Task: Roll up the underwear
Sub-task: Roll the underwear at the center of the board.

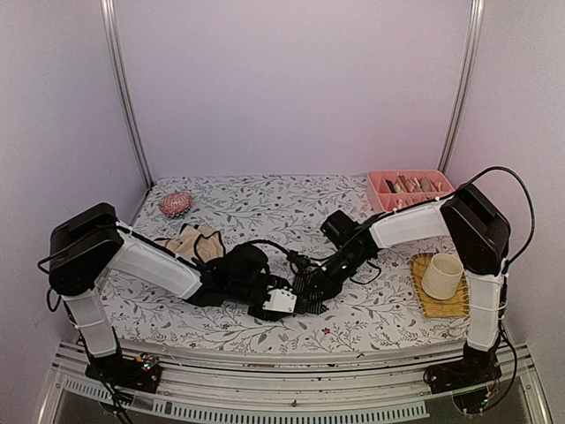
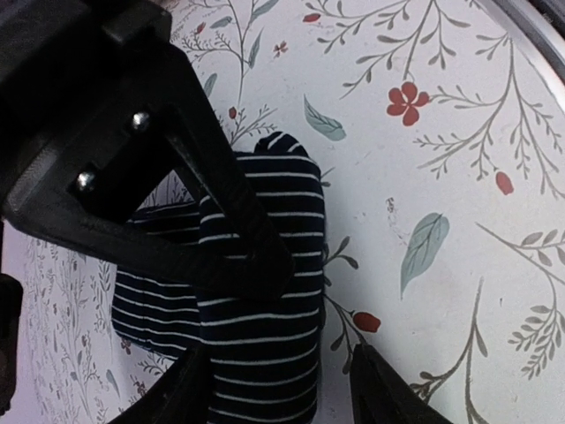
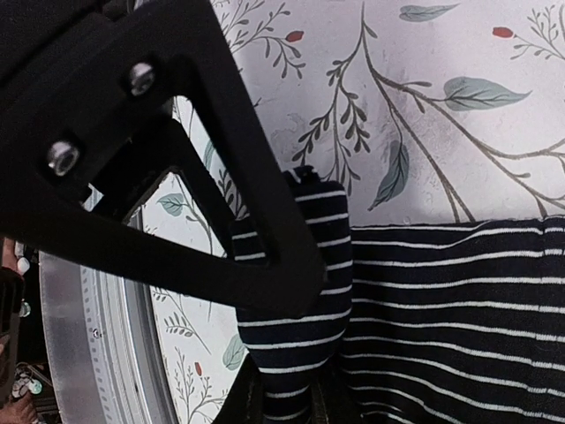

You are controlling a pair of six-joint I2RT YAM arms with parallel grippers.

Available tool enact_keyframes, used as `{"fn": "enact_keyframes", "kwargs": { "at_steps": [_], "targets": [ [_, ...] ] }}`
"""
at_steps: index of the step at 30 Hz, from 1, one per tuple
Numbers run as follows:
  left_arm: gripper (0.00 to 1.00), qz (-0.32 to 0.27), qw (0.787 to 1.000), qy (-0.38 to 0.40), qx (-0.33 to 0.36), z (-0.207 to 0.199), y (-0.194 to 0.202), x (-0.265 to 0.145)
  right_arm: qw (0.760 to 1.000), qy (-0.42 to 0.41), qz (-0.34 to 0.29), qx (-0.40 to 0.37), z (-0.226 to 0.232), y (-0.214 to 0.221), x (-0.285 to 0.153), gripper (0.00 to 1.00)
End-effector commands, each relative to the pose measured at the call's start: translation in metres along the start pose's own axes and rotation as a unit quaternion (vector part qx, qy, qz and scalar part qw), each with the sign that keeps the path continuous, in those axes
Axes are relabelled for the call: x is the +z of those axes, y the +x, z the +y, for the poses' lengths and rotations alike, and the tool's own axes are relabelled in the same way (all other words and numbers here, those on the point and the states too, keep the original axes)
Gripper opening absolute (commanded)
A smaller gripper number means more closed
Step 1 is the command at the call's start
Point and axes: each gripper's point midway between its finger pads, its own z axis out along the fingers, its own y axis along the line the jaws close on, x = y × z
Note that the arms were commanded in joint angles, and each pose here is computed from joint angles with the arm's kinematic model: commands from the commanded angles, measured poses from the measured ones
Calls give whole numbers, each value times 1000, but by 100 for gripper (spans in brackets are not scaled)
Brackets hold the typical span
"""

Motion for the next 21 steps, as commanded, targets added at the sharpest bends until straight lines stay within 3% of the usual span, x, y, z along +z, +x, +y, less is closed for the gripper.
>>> {"fn": "enact_keyframes", "kwargs": {
  "at_steps": [1, 5, 13, 18, 21],
  "targets": [
    [54, 8, 1000, -15, 12, -1, 3, 8, 999, 0, 33, 36, -7, 25, 10, 7],
    [42, 14, 1000, -16, 13, -1, 4, 11, 999, 2, 33, 36, -10, 26, 9, 7],
    [43, 28, 999, -13, 13, -6, 13, 18, 999, 2, 32, 35, -11, 27, 8, 8],
    [12, 28, 999, -6, 16, -10, 12, 19, 999, 14, 28, 28, -13, 23, 4, 12],
    [1, 33, 999, 2, 17, -13, 12, 19, 999, 40, 20, 14, -15, 16, -4, 22]
  ]
}}
